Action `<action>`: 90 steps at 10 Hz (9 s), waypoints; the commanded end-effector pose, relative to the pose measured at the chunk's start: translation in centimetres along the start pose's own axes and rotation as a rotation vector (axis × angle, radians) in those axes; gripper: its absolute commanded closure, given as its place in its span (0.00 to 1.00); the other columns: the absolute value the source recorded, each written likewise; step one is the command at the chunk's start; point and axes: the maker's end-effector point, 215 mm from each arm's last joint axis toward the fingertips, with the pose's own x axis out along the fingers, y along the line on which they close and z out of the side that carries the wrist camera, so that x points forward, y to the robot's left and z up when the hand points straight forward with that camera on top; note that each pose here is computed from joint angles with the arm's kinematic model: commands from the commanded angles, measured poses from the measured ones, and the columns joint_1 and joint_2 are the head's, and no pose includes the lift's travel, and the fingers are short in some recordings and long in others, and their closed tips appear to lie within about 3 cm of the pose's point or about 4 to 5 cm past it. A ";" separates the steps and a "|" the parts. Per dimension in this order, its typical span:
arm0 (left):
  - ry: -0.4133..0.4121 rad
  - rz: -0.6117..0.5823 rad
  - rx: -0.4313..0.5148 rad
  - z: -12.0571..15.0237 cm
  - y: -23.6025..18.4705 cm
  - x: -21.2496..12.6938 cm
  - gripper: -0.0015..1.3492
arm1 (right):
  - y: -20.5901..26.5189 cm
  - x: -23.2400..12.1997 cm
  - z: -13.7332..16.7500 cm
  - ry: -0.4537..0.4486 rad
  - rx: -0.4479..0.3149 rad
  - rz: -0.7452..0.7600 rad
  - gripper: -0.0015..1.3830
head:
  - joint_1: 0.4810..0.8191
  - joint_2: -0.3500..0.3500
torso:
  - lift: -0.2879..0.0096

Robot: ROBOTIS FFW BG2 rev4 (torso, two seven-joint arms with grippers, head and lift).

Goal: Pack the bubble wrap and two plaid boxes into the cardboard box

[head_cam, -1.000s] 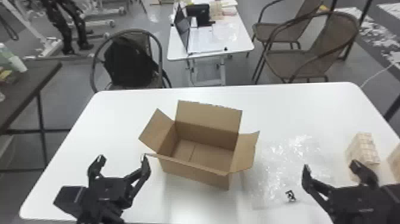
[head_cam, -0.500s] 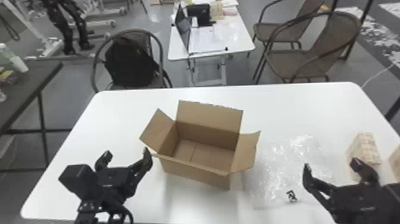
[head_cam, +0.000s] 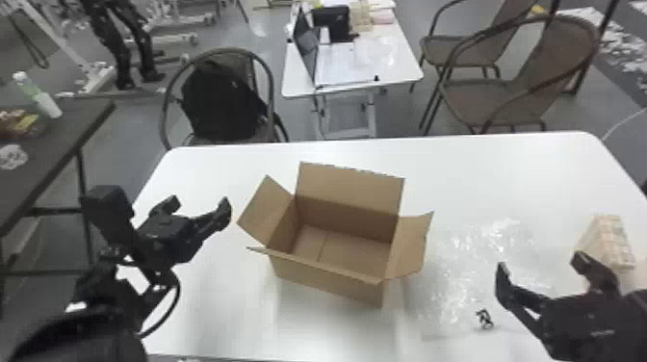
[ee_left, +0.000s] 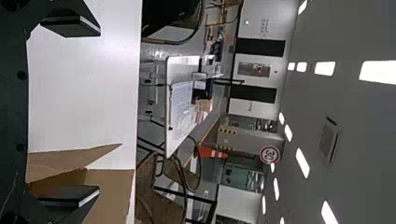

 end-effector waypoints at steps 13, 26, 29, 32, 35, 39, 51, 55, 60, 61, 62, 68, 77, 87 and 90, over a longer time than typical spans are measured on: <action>0.191 -0.232 -0.292 -6.0 -6.4 3.9 0.51 | 0.4 0.5 -0.2 0.004 0.009 0.016 0.14 | 0.63 0.68 | 0.66; 0.178 -0.143 -0.292 -7.2 -5.3 2.7 0.88 | 0.3 0.6 -1.0 0.028 0.017 0.013 0.14 | 0.63 0.68 | 0.66; 0.161 -0.132 -0.270 -6.8 -4.9 2.7 0.88 | -0.1 0.9 -2.0 0.058 0.024 -0.004 0.14 | 0.63 0.69 | 0.66; 0.162 -0.100 -0.245 -7.0 -4.2 2.1 0.88 | -0.2 1.0 -2.1 0.062 0.037 -0.006 0.14 | 0.63 0.69 | 0.66; 0.171 -0.080 -0.236 -7.7 -3.7 1.4 0.88 | -0.3 1.1 -2.3 0.078 0.042 -0.012 0.14 | 0.63 0.71 | 0.66; 0.166 -0.063 -0.223 -7.9 -3.1 1.0 0.88 | -1.1 2.1 -5.1 0.181 0.043 -0.014 0.14 | 0.63 0.71 | 0.66; 0.160 -0.063 -0.213 -7.7 -3.3 1.3 0.88 | -1.9 7.0 -15.4 0.437 0.136 -0.025 0.76 | 0.63 0.69 | 0.66; 0.160 -0.062 -0.210 -7.6 -3.2 1.3 0.88 | 0.7 8.0 -8.2 0.307 0.229 0.046 0.76 | 0.63 0.72 | 0.66; 0.156 -0.062 -0.205 -7.6 -3.4 1.3 0.88 | 0.6 9.1 4.9 0.117 0.267 0.047 0.76 | 0.63 0.75 | 0.66; 0.154 -0.059 -0.202 -7.5 -3.3 1.3 0.88 | -0.1 8.9 7.5 0.073 0.281 0.022 0.76 | 0.63 0.74 | 0.66; 0.152 -0.056 -0.200 -7.5 -3.3 1.3 0.88 | -1.0 8.5 9.7 0.037 0.278 -0.017 0.76 | 0.63 0.74 | 0.66; 0.155 -0.044 -0.187 -7.6 -4.8 2.3 0.88 | 4.2 11.6 11.0 -0.112 0.438 -0.027 0.77 | 0.63 0.75 | 0.66; 0.168 -0.021 -0.202 -8.8 -6.0 2.7 0.88 | 20.2 13.1 4.4 0.272 0.867 0.440 0.79 | 0.63 0.96 | 0.66; 0.161 0.000 -0.222 -9.4 -5.3 1.6 0.88 | 6.3 13.2 12.2 0.031 0.637 0.172 0.22 | 0.63 0.88 | 0.66; 0.146 0.001 -0.228 -9.1 -5.3 1.6 0.88 | 0.1 10.4 12.8 0.000 0.498 0.120 0.23 | 0.63 0.79 | 0.66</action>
